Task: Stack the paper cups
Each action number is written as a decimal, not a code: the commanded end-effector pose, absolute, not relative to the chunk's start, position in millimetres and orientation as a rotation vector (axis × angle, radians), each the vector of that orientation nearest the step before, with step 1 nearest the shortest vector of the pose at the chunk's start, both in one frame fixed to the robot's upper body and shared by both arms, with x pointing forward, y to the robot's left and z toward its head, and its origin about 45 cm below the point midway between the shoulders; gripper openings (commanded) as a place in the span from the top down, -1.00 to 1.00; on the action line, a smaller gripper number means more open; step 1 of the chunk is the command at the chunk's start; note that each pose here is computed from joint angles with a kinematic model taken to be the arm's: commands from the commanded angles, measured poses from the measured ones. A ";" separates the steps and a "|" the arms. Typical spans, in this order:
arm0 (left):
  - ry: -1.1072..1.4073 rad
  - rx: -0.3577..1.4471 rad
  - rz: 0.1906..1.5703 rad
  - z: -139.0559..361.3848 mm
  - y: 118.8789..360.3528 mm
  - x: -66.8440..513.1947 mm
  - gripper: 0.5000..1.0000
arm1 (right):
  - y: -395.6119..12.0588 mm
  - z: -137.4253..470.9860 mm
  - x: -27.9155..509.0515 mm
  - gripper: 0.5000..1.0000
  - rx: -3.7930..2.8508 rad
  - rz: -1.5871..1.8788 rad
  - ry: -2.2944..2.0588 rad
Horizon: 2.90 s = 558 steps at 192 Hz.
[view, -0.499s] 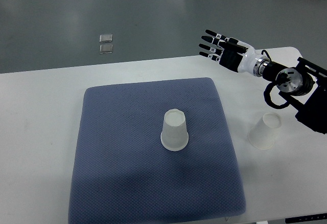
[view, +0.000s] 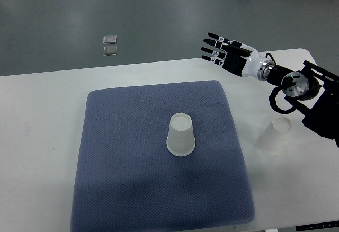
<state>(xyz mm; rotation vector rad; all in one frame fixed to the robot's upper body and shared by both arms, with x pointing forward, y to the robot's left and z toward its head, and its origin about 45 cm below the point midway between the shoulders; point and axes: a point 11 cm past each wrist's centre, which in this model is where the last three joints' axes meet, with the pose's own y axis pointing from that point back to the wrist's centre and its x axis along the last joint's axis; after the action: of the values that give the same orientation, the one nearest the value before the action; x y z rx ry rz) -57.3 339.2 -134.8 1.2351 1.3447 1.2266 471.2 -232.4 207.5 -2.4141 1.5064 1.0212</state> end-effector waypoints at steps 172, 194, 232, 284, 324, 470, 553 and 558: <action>1.344 1.233 1.226 -134.9 338.6 -56.4 -1.00 | -314.1 261.7 469.7 -0.70 -2.783 0.492 1.695; 1.344 1.233 1.226 -134.9 338.6 -56.4 -1.00 | -310.6 274.6 455.6 -0.69 -3.035 0.276 1.570; 1.344 1.233 1.226 -134.9 338.6 -56.4 -1.00 | -326.0 290.1 435.3 -0.70 -3.413 -0.171 1.390; 1.344 1.233 1.226 -134.9 338.6 -56.4 -1.00 | -363.9 312.7 416.4 -0.69 -3.571 -0.641 1.411; 1.344 1.233 1.226 -134.9 338.6 -56.4 -1.00 | -369.7 312.3 383.2 -0.69 -3.720 -0.856 1.265; 1.344 1.233 1.226 -134.9 338.6 -56.4 -1.00 | -361.0 205.1 330.3 -0.69 -3.873 -1.104 1.053; 1.344 1.233 1.226 -134.9 338.6 -56.4 -1.00 | -365.2 178.4 324.4 -0.30 -3.846 -1.350 1.085; 1.344 1.233 1.226 -134.9 338.6 -56.4 -1.00 | -365.7 178.3 324.6 -0.28 -3.847 -1.356 1.084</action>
<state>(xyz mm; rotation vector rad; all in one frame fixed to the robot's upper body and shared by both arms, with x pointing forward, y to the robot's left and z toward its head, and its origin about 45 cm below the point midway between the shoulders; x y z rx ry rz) -56.4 338.6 -134.9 1.2333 1.3444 1.2255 323.9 -366.0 180.4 -3.8527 1.0907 -1.3162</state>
